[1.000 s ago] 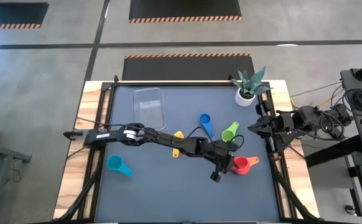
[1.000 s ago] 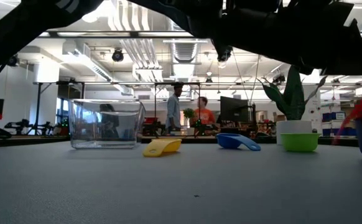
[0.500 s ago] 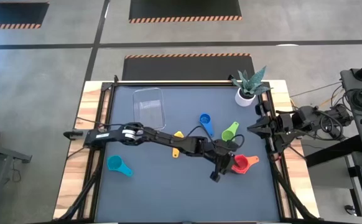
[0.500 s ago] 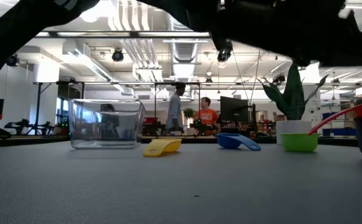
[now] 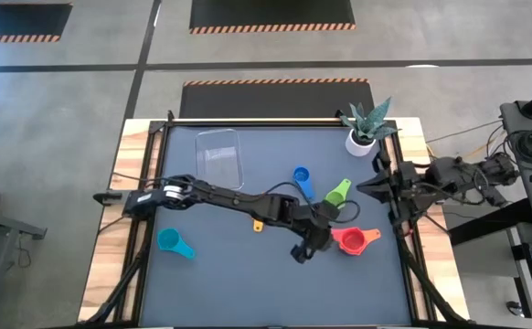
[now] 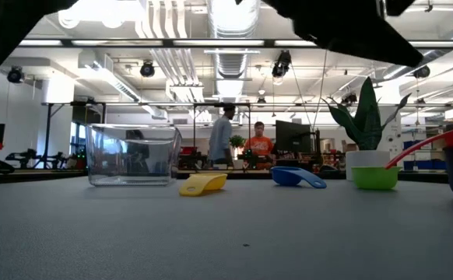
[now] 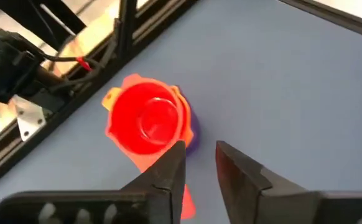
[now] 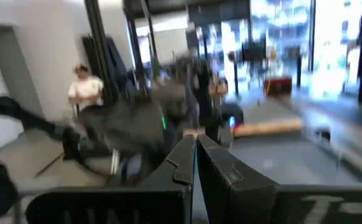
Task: Nest measuring cups in basket
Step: Stack the red measuring cup on top of the orange measuring cup
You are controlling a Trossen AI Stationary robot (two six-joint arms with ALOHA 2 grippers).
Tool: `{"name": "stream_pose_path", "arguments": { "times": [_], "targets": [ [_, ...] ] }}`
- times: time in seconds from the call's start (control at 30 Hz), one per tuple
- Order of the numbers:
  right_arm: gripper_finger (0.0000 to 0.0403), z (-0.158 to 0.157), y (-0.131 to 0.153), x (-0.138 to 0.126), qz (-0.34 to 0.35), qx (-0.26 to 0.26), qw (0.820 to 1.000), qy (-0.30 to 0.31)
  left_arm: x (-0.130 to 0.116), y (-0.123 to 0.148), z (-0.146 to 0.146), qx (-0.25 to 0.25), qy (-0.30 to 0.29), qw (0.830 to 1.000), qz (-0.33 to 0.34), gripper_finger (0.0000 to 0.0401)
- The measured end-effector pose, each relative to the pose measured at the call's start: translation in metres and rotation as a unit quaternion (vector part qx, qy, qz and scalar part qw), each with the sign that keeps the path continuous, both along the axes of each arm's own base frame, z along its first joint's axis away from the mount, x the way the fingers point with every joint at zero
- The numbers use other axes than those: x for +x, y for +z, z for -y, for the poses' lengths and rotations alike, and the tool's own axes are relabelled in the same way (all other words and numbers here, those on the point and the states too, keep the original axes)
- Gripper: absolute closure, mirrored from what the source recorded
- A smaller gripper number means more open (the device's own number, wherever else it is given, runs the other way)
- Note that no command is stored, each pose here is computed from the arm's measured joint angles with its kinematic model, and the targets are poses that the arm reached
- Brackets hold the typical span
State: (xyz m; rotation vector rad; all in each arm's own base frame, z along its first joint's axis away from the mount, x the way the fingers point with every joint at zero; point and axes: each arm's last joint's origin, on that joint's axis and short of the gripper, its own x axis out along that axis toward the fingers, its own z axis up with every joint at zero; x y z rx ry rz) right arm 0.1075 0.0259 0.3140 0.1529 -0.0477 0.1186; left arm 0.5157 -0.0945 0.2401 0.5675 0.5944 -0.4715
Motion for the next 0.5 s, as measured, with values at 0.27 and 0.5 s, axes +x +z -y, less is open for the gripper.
{"name": "stream_pose_path", "arguments": {
  "times": [0.27,0.5],
  "targets": [
    [0.0394,0.001,-0.012,-0.004,-0.112,0.080,0.990,-0.001,-0.054,0.025,0.002,0.058,0.051,0.996,0.049,0.0375],
    [0.0394,-0.008,-0.024,0.023,-0.246,0.098,0.964,-0.010,-0.118,0.045,-0.003,0.047,0.123,0.979,0.155,0.0388]
  ]
}}
